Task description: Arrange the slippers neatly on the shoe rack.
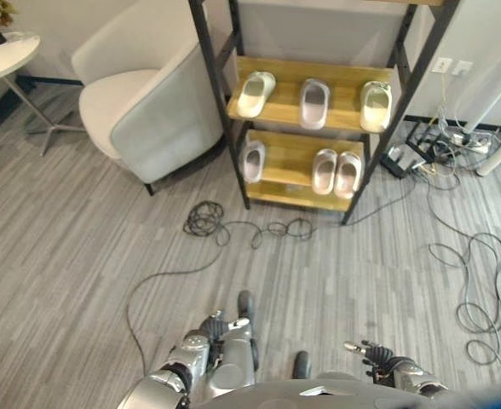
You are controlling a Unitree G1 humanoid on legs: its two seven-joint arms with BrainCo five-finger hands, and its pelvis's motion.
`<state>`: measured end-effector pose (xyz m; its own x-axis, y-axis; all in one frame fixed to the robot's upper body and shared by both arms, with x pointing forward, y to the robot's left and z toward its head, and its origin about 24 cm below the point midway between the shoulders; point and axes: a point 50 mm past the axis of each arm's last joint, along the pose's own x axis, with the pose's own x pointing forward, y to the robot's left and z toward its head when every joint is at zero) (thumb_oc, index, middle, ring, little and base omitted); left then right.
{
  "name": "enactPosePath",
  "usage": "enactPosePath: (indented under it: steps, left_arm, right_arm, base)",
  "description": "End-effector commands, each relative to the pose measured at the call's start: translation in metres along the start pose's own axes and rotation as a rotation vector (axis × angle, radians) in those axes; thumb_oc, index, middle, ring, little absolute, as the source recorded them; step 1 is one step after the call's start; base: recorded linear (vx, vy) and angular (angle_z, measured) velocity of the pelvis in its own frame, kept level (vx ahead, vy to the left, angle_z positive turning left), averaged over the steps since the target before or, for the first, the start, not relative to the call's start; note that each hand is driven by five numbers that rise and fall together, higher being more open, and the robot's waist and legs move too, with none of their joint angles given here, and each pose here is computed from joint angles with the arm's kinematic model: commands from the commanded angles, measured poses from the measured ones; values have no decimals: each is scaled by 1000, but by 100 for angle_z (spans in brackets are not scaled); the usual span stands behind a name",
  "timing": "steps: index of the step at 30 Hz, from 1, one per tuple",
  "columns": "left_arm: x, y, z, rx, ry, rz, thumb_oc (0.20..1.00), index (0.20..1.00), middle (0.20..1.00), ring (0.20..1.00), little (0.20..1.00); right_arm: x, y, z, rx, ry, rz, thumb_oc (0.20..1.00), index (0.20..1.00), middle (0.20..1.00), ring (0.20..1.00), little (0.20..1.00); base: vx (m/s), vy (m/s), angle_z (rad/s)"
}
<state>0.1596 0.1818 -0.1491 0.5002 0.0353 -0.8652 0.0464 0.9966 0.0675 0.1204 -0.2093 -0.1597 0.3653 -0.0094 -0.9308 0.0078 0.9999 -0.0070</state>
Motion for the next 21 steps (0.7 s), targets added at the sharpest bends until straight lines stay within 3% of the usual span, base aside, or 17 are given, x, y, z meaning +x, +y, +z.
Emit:
enactPosePath:
  steps: [1,6,14,21]
  left_arm:
    - [-4,0,-23,-9,64,11,1000,1000,1000,1000,1000]
    - [-6,1,-32,8,87,26,1000,1000,1000,1000,1000]
    - [-2,24,13,-71,-70,91,1000,1000,1000,1000,1000]
    - [-2,12,1,49,-36,16,1000,1000,1000,1000,1000]
  right_arm:
    - [-1,5,-14,-37,19,17,1000,1000,1000,1000,1000]
    - [0,19,-11,-18,5,57,1000,1000,1000,1000,1000]
    - [2,17,24,-29,-106,68,1000,1000,1000,1000,1000]
    - [1,13,16,29,-102,44,1000,1000,1000,1000,1000]
  base:
    - [292,173,-55]
    - [296,217,-28]
    - [197,214,8]
    - [352,-14,47]
